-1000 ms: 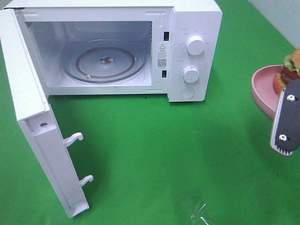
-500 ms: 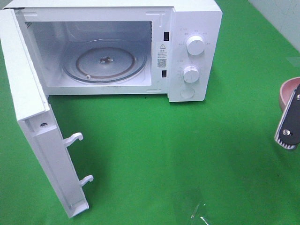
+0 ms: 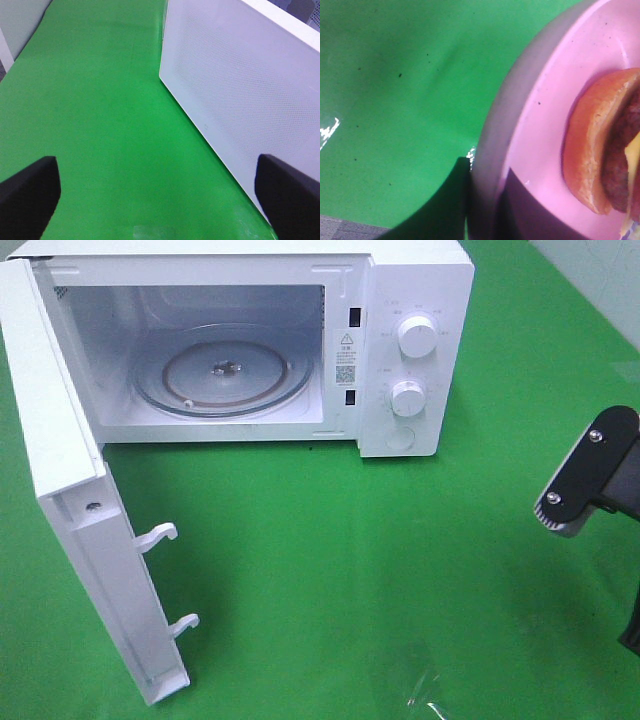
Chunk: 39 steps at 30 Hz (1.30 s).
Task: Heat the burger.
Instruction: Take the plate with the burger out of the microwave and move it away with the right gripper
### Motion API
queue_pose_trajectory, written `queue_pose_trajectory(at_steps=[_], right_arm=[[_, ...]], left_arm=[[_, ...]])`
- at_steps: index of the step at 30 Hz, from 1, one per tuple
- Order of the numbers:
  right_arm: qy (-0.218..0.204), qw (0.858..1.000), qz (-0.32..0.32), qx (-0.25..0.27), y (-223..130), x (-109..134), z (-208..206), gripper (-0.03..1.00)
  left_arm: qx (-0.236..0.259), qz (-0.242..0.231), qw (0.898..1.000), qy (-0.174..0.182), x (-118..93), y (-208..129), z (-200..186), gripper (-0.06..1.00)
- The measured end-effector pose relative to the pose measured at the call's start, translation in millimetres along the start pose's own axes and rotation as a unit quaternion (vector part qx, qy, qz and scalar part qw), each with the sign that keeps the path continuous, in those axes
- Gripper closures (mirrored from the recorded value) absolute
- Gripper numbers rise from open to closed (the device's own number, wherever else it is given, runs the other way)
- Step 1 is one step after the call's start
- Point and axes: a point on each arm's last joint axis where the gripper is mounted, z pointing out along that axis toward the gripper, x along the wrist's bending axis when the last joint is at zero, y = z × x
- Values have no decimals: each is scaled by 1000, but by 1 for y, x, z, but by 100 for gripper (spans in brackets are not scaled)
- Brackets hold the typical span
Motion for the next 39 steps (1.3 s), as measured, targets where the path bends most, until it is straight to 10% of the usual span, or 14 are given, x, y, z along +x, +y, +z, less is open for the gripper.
queue_pose_trajectory(at_steps=[39], right_arm=[[-16, 993, 90, 73, 31, 48, 44, 84]], left_arm=[[0, 0, 1000, 0, 0, 0, 0, -3]])
